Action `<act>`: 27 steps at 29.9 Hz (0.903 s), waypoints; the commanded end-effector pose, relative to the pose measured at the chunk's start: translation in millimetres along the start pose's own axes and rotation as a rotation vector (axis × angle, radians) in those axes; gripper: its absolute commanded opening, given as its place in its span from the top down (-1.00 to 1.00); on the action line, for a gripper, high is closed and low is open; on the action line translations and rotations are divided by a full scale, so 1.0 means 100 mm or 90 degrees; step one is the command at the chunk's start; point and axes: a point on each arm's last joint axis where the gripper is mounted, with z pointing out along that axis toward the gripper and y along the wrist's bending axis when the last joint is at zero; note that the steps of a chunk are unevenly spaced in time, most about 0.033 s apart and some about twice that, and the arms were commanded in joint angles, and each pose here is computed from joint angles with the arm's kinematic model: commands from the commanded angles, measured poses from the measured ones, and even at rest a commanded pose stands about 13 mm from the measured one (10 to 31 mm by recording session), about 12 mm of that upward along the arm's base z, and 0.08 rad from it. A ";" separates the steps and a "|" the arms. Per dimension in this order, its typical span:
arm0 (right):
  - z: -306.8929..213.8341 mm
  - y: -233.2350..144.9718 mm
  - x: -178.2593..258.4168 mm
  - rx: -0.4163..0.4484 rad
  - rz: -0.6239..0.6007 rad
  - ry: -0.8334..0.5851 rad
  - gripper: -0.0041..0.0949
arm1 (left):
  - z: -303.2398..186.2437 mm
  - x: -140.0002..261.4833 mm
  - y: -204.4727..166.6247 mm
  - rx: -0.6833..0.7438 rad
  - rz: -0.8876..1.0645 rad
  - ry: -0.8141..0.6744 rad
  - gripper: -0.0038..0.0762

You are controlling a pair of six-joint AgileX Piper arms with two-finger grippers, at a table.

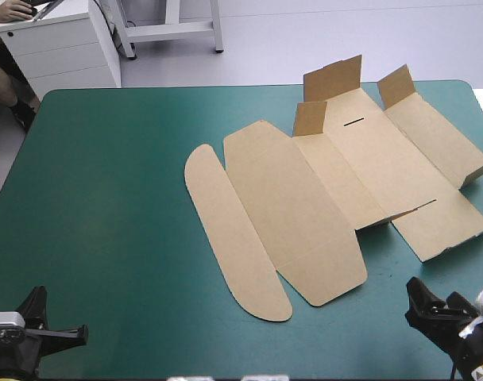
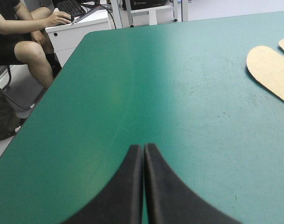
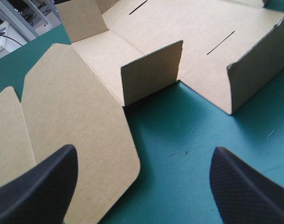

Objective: Fold the box

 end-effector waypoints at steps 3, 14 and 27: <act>0.14 0.21 -0.42 -0.016 0.096 -0.002 -0.53 | -0.06 -0.11 0.00 0.004 -0.005 -0.067 0.93; 0.87 0.43 -1.02 0.026 0.314 0.065 -0.54 | -0.06 -0.11 0.00 0.004 -0.005 -0.067 0.93; 1.92 0.41 -0.96 0.081 0.515 0.221 -0.53 | -0.06 -0.11 0.00 0.004 -0.005 -0.067 0.93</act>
